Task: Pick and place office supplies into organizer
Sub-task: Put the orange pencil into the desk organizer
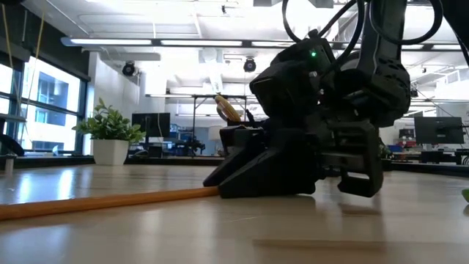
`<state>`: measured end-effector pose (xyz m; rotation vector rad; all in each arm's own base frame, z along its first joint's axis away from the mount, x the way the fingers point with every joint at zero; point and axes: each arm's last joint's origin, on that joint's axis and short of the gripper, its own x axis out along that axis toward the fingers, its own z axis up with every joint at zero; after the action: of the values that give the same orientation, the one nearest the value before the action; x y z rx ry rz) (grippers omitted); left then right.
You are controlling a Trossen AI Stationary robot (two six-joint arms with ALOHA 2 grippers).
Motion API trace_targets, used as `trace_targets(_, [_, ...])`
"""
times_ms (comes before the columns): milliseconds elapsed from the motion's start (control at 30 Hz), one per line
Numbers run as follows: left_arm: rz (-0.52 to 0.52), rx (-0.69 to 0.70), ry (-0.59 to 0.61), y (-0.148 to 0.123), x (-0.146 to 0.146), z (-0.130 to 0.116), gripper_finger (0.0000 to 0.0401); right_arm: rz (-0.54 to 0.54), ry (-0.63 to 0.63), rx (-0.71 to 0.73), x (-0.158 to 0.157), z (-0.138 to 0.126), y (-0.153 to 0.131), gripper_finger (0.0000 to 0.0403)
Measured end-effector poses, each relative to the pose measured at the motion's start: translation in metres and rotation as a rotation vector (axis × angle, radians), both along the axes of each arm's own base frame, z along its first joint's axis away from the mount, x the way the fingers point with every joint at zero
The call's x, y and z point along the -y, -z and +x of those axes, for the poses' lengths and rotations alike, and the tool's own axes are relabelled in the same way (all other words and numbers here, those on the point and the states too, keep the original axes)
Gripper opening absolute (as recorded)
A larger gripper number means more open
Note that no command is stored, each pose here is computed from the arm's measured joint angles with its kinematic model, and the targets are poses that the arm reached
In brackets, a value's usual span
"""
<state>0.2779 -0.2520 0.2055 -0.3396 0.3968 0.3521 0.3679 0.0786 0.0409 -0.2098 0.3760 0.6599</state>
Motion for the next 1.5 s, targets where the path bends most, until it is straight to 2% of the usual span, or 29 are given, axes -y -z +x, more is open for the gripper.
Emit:
trace_targets(433, [0.011, -0.001, 0.001, 0.000, 0.000, 0.000, 0.0193, -0.009, -0.019, -0.021, 0.000, -0.002, 0.002, 0.0011])
trace_targets(733, [0.009, -0.003, 0.004, 0.000, 0.000, 0.000, 0.0193, 0.005, 0.012, -0.036, 0.001, -0.001, 0.000, 0.0007])
trace_targets(867, [0.009, -0.005, 0.005, 0.000, 0.000, 0.000, 0.0193, 0.004, 0.036, -0.053, 0.001, -0.001, -0.014, 0.0007])
trace_targets(1067, [0.005, -0.001, 0.002, 0.000, 0.000, 0.000, 0.0193, -0.154, 0.133, -0.129, 0.002, -0.010, -0.044, 0.0006])
trace_targets(1167, [-0.001, 0.005, -0.001, 0.000, 0.000, 0.000, 0.0193, -0.199, 0.167, -0.155, 0.004, -0.016, -0.065, 0.0006])
trace_targets(1333, [-0.004, 0.007, -0.001, 0.000, 0.000, 0.000, 0.0193, -0.269, 0.207, -0.158, 0.013, -0.032, -0.110, 0.0006])
trace_targets(1500, [0.009, 0.003, 0.005, 0.000, 0.000, 0.000, 0.0193, -0.368, 0.333, -0.185, 0.038, -0.052, -0.164, 0.0006])
